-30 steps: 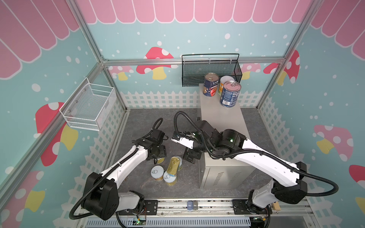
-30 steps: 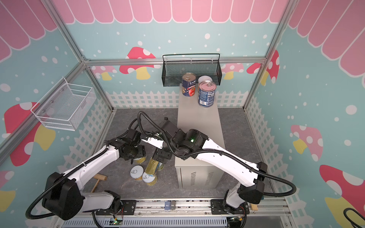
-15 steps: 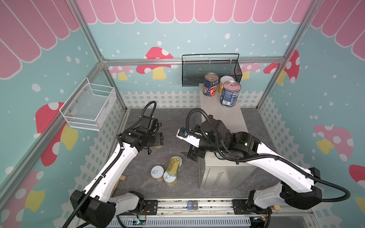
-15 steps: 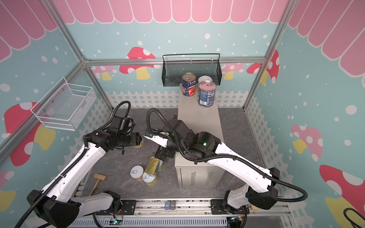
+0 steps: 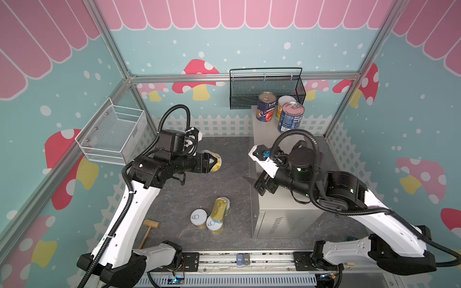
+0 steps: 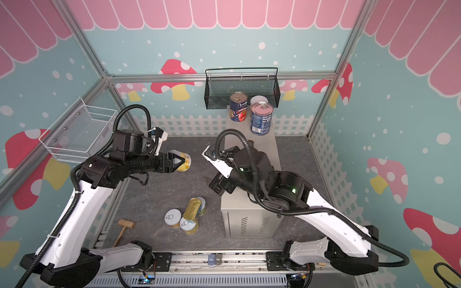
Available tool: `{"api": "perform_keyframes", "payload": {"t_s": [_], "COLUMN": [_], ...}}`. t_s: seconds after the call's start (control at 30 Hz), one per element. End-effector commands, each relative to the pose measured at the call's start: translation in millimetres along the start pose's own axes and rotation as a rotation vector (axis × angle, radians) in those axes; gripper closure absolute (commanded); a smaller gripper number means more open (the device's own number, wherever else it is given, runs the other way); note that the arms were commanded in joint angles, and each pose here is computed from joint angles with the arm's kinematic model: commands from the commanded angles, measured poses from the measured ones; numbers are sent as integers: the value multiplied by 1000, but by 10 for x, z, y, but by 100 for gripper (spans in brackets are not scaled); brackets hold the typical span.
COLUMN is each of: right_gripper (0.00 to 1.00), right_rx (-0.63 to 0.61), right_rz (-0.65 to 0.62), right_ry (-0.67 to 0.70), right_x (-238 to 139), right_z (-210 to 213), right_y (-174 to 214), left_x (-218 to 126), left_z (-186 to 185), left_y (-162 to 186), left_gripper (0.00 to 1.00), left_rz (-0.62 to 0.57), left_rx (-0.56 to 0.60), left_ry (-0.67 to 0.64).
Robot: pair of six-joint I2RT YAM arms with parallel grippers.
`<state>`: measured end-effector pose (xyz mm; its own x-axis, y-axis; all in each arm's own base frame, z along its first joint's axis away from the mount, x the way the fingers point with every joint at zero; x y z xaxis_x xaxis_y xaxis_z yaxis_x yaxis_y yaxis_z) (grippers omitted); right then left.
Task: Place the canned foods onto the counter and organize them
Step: 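Lift the yellow can with left gripper while right gripper reaches toward it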
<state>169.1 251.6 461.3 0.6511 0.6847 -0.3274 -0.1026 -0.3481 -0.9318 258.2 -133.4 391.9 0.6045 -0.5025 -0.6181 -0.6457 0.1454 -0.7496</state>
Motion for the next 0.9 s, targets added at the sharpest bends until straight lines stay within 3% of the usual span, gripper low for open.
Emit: {"api": "perform_keyframes", "payload": {"t_s": [0.0, 0.5, 0.87], "right_gripper": [1, 1, 0], "right_rx": [42, 141, 88], "right_rz": [-5, 26, 74], "right_ry": [63, 74, 50], "right_x": [-135, -646, -590], "right_z": [-107, -237, -181], "right_y": [49, 448, 616], "left_x": [-164, 34, 277], "left_z": [-291, -1152, -1443], "left_y": [-252, -536, -574], "left_gripper": [76, 75, 73], "left_rz": [-84, -53, 27], "left_rx": [96, 300, 366], "left_ry": [125, 261, 277]}}
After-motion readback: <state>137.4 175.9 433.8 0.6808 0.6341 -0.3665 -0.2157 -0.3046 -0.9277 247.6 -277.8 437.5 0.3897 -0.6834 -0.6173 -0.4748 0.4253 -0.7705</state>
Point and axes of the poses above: each gripper's point midway between its finger pads, its own x axis out along the fingers, its own z axis along the line the jaws close on, y = z × x, the point moved 4 cm from there along -x, back along the fingers, and after that the axes turned 8 degrees about x, right-handed, at the moved point
